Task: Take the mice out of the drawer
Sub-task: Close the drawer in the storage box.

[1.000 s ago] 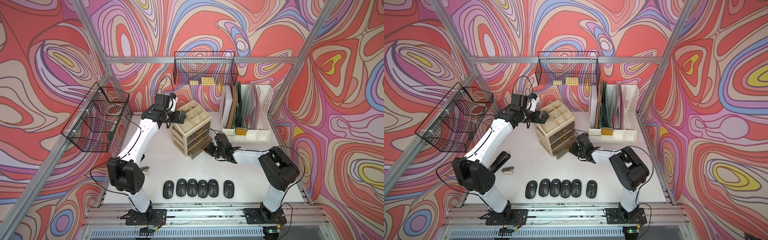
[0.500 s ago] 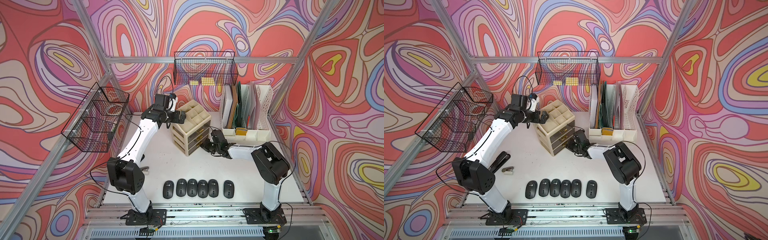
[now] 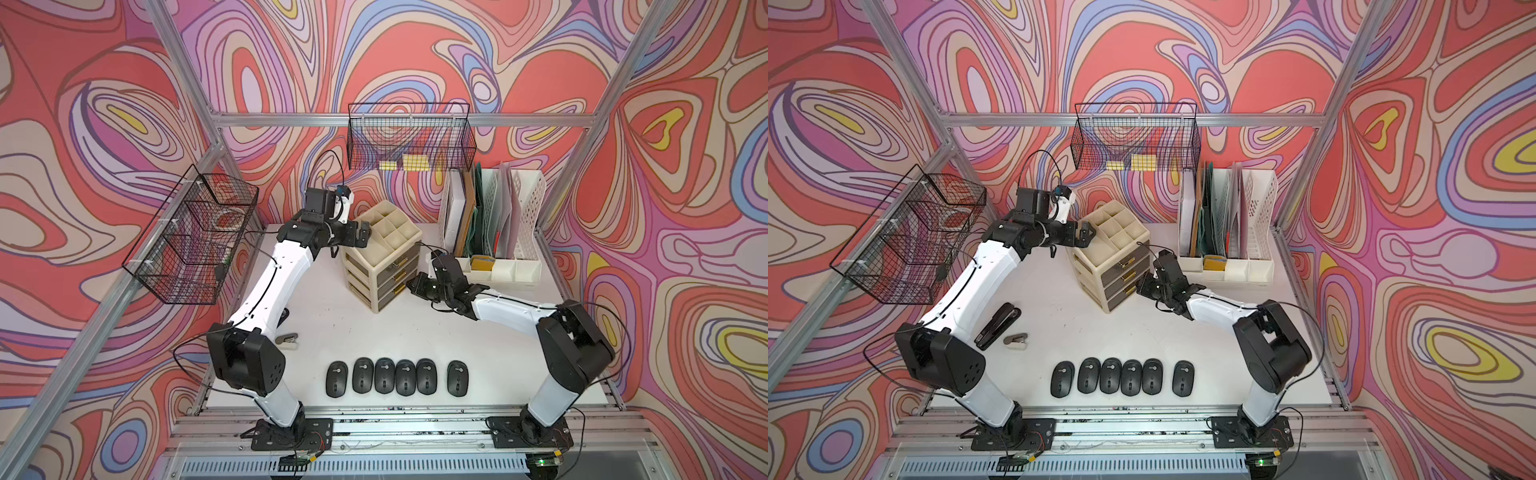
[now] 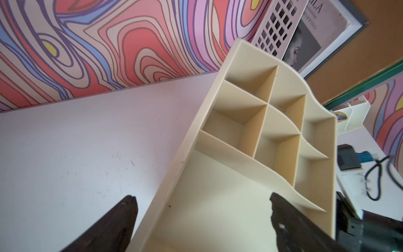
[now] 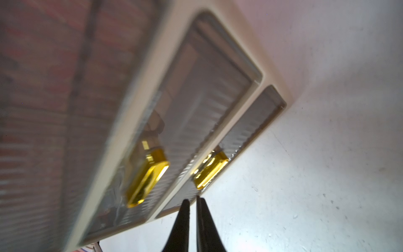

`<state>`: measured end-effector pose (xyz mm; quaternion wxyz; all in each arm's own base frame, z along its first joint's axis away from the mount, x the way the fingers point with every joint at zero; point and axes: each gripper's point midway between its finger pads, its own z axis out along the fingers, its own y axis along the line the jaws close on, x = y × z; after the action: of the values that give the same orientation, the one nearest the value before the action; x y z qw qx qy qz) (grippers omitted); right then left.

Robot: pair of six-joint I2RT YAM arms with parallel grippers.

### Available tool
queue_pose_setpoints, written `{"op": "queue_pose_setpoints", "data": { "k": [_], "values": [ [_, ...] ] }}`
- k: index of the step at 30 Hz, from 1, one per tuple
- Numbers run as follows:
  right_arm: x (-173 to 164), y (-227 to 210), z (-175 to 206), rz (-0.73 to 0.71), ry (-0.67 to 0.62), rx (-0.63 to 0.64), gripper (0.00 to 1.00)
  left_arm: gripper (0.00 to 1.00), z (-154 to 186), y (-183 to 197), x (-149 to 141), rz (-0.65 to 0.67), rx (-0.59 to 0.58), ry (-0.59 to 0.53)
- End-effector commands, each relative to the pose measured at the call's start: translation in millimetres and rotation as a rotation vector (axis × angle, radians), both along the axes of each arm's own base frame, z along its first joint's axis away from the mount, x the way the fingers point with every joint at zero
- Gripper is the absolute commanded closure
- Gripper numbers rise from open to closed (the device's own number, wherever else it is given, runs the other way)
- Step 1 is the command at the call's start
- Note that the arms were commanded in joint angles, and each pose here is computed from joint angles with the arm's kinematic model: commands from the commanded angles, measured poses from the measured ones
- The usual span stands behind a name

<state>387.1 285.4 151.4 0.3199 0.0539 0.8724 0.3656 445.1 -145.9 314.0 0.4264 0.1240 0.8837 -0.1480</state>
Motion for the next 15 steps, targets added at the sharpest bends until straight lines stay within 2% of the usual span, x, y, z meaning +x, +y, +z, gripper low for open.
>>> {"op": "queue_pose_setpoints", "data": {
  "k": [1,2,4,7,8,15],
  "values": [
    [-13,-21,1,0.023,-0.046,-0.129,0.68,0.01,43,3,-19,-0.017,-0.033,-0.115],
    [-16,-24,6,0.029,-0.058,-0.149,0.61,0.01,48,4,-25,-0.015,-0.045,-0.122],
    [-22,-37,16,0.018,-0.089,-0.199,0.38,0.01,58,5,-37,-0.014,-0.079,-0.146],
    [-31,-53,35,0.018,-0.134,-0.260,0.08,0.01,59,11,-53,0.007,-0.084,-0.147],
    [-33,-58,41,0.018,-0.149,-0.281,0.02,0.00,57,14,-58,0.013,-0.081,-0.140],
    [-44,-114,79,-0.120,-0.269,-0.442,0.01,0.01,22,32,-91,0.087,-0.086,-0.124]
  ]
}}
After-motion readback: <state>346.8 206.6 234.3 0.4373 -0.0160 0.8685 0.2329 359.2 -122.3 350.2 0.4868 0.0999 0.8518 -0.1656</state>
